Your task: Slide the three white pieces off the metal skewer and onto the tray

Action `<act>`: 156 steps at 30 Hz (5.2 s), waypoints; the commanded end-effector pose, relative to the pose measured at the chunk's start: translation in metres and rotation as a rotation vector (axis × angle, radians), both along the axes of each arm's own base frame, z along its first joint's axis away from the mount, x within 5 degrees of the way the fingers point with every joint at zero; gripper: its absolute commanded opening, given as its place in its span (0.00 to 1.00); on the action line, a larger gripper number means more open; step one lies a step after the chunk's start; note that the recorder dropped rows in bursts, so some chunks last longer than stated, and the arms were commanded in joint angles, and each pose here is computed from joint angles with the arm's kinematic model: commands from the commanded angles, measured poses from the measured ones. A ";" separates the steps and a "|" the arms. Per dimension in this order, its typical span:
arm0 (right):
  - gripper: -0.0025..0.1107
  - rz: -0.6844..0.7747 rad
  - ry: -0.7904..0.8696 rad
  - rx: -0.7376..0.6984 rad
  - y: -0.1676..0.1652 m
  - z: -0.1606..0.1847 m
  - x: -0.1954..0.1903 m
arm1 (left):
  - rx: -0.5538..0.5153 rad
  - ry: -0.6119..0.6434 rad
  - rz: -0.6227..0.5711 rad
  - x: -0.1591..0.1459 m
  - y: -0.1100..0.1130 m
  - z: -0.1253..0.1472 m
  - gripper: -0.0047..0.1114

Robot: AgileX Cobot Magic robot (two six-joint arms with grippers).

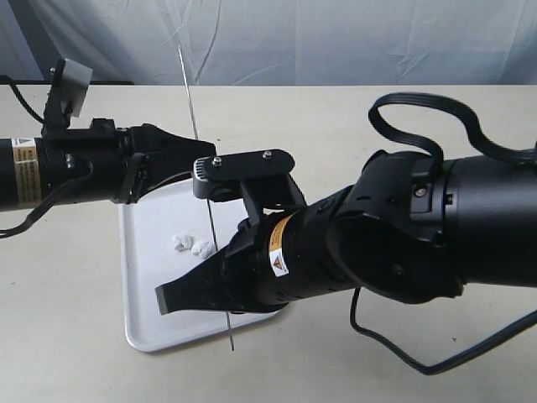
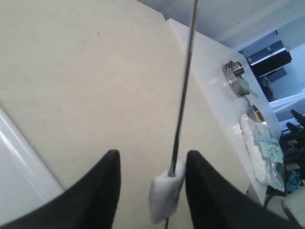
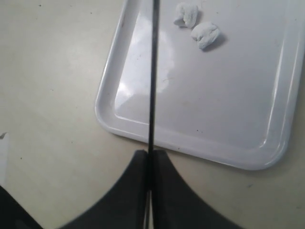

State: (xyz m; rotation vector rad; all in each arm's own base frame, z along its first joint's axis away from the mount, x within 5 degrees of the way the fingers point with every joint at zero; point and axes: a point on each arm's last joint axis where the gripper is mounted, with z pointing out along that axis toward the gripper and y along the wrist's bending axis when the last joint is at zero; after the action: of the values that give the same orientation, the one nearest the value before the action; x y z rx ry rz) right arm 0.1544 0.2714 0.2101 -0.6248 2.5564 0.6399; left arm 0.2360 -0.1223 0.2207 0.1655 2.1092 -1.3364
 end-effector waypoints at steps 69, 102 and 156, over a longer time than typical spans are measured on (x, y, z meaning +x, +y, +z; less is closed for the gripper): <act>0.02 0.073 -0.033 -0.046 0.003 0.002 -0.009 | 0.007 -0.049 -0.062 -0.004 0.000 0.003 0.04; 0.02 0.089 0.102 -0.191 -0.006 -0.065 -0.034 | -0.182 -0.163 0.125 0.030 0.037 0.042 0.04; 0.02 0.029 0.040 -0.075 -0.015 -0.033 -0.017 | -0.048 -0.073 -0.093 0.012 0.042 0.026 0.20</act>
State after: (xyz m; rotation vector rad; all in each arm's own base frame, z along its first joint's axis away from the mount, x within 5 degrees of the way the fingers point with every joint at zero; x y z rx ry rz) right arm 0.1287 0.2633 0.1717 -0.7248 2.6275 0.5793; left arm 0.2537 -0.0809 0.2427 0.2243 2.0353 -1.3622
